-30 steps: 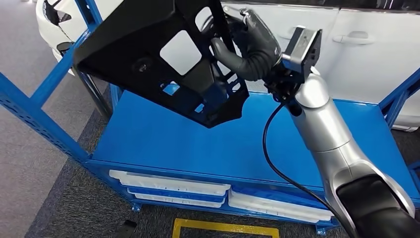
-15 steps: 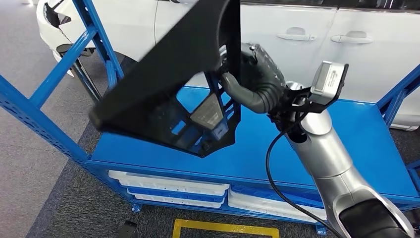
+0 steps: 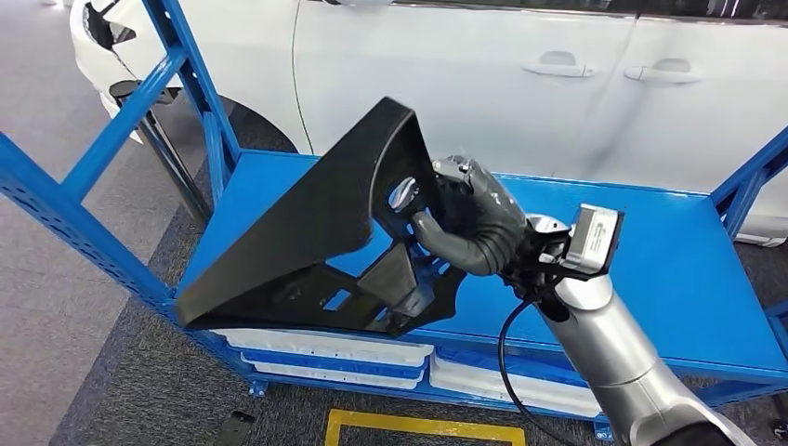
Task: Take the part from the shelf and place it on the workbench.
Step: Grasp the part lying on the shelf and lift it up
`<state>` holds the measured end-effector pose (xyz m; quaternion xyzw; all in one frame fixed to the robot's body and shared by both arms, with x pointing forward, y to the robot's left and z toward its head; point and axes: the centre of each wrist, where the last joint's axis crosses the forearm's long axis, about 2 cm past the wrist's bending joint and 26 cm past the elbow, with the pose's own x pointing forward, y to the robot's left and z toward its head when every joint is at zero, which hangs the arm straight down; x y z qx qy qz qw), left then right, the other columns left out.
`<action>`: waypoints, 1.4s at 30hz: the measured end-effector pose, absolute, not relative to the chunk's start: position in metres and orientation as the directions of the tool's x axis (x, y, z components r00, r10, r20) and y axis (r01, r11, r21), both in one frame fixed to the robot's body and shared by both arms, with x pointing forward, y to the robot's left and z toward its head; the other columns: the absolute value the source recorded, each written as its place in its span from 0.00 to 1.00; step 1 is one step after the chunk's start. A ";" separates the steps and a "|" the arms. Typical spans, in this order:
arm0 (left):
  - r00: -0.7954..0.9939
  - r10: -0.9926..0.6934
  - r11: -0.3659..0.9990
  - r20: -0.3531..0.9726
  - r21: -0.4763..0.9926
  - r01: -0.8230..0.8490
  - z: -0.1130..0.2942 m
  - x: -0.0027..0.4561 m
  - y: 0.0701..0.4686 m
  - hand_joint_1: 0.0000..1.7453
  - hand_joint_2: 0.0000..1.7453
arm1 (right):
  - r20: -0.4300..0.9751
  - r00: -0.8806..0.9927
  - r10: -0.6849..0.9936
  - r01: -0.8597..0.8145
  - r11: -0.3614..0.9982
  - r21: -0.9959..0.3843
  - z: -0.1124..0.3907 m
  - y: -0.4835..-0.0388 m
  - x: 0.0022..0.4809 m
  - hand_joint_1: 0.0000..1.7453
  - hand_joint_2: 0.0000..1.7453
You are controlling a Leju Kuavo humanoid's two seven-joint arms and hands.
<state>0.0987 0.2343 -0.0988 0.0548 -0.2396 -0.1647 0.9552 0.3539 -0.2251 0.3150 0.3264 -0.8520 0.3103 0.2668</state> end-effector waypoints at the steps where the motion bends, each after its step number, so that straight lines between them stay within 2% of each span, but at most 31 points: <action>1: 0.831 -0.340 0.940 0.441 0.181 0.288 -0.099 0.099 0.234 0.00 1.00 | 0.659 -0.641 -0.393 -0.725 0.591 -0.353 0.312 -0.225 0.351 1.00 1.00; 8: 0.833 -0.337 0.941 0.438 0.171 0.291 -0.099 0.097 0.233 0.00 1.00 | 0.681 -0.613 -0.401 -0.745 0.580 -0.329 0.289 -0.223 0.335 1.00 1.00; 42: 0.871 -0.250 0.968 0.423 0.101 0.229 -0.098 0.100 0.232 0.00 1.00 | 0.676 -0.599 -0.428 -0.764 0.557 -0.325 0.313 -0.226 0.338 1.00 1.00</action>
